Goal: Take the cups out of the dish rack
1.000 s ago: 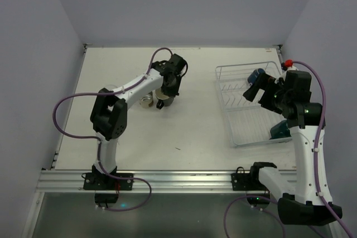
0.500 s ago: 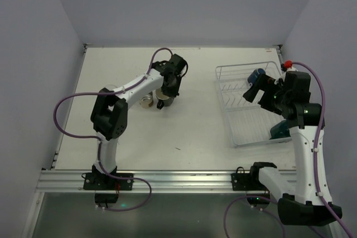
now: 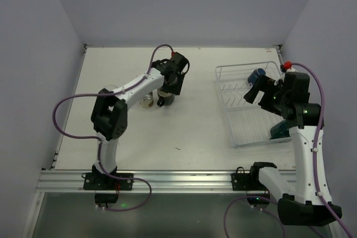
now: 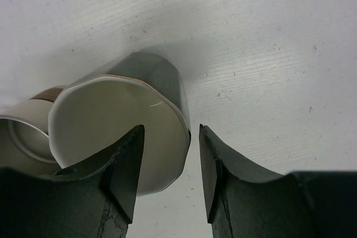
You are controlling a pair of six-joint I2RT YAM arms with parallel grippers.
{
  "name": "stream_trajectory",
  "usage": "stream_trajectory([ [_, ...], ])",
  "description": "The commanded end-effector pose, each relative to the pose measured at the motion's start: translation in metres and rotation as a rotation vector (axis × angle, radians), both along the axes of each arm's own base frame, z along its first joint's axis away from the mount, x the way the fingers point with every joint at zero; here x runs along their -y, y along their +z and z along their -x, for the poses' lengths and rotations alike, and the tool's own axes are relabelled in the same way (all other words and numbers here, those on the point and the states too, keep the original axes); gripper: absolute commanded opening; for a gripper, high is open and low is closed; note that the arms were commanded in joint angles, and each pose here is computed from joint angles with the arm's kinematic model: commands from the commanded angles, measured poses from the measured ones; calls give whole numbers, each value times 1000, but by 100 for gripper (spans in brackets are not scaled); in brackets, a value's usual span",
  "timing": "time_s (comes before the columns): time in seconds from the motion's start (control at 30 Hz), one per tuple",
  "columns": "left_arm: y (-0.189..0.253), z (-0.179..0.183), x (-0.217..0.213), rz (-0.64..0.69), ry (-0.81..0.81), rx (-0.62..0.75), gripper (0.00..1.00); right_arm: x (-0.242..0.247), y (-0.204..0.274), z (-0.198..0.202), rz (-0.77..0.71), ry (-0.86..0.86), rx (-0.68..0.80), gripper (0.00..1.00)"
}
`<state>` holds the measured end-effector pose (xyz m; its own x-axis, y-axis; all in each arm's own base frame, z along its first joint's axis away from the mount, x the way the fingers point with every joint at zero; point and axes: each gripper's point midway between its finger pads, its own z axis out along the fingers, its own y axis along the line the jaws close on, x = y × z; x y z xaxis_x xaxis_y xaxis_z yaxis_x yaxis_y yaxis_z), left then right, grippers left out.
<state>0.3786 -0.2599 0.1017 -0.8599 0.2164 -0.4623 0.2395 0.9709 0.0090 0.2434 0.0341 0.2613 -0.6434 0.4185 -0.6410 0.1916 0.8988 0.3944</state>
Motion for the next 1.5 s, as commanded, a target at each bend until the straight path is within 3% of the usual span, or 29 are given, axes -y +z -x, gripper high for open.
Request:
stream_trajectory([
  [0.0,46,-13,-3,8,38,126,48,15,-1,5,71,-46,-20,99],
  [0.3,149,22,13,122,-20,298,51,76,-37,18,254,-337,-221,99],
  [0.43,172,80,68,337,-191,322,50,99,-42,30,201,-453,-261,99],
  [0.57,152,154,105,468,-360,239,50,118,-45,43,199,-550,-330,99],
  [0.67,149,190,120,560,-462,170,50,125,-51,48,154,-605,-372,99],
  [0.97,171,216,111,663,-515,146,57,137,-91,42,120,-614,-433,99],
  [1.27,153,217,107,616,-542,126,58,157,-111,50,103,-745,-554,98],
  [1.47,144,215,107,617,-509,120,58,172,-108,40,94,-812,-521,98],
])
